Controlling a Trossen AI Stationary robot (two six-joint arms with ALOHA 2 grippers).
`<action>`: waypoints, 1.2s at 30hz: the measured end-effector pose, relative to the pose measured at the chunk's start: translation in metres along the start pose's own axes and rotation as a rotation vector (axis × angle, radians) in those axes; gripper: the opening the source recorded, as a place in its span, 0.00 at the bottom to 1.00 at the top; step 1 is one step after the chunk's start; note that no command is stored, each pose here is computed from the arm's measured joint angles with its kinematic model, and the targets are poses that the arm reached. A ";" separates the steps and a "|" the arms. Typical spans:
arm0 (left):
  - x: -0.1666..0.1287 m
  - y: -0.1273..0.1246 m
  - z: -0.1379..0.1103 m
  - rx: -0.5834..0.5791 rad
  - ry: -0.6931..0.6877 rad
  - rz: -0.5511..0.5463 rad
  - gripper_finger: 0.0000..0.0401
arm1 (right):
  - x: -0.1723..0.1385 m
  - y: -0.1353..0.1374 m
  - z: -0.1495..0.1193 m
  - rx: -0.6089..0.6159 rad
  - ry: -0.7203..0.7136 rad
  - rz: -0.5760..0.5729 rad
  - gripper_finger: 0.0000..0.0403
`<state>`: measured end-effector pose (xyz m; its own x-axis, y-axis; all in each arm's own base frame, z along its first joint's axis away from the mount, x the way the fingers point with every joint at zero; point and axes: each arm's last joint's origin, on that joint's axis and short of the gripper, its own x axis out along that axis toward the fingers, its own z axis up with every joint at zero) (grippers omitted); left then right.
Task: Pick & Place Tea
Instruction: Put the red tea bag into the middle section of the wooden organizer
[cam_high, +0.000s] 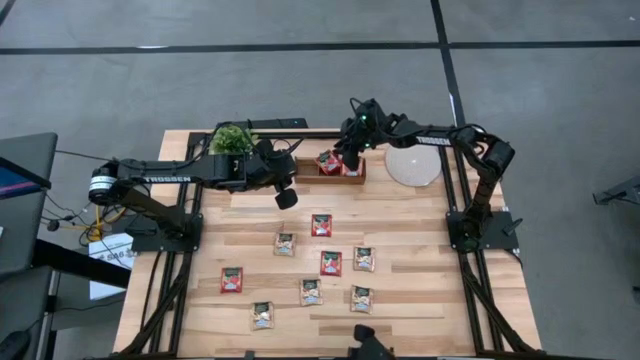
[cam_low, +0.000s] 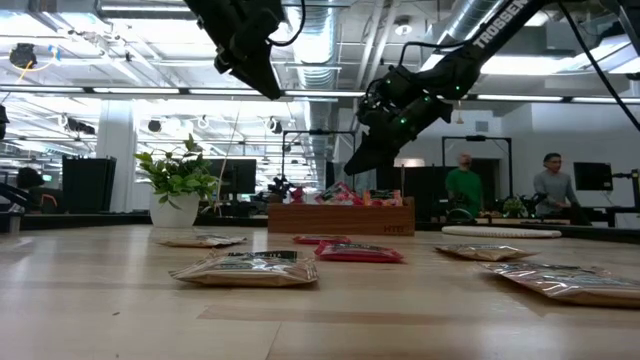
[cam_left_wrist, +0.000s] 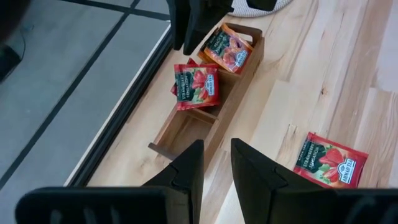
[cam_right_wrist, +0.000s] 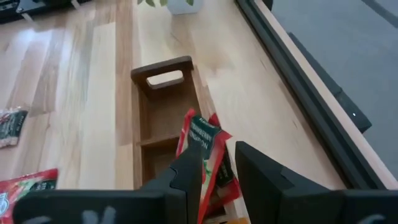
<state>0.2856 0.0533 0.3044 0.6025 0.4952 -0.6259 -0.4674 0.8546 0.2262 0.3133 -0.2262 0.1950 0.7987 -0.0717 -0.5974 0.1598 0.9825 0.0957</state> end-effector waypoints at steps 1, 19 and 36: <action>0.000 0.000 0.000 -0.001 -0.002 0.000 0.18 | 0.000 0.001 0.000 -0.001 0.001 0.002 0.22; 0.000 0.000 0.003 0.013 -0.025 -0.002 0.18 | 0.000 -0.001 0.006 -0.015 -0.049 -0.016 0.22; 0.000 0.000 0.008 0.023 -0.074 -0.003 0.18 | -0.004 -0.005 0.003 0.014 0.045 -0.045 0.22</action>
<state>0.2906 0.0542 0.3102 0.6506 0.5022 -0.5697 -0.4508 0.8591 0.2424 0.3109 -0.2318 0.1995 0.7639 -0.1073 -0.6363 0.2027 0.9761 0.0787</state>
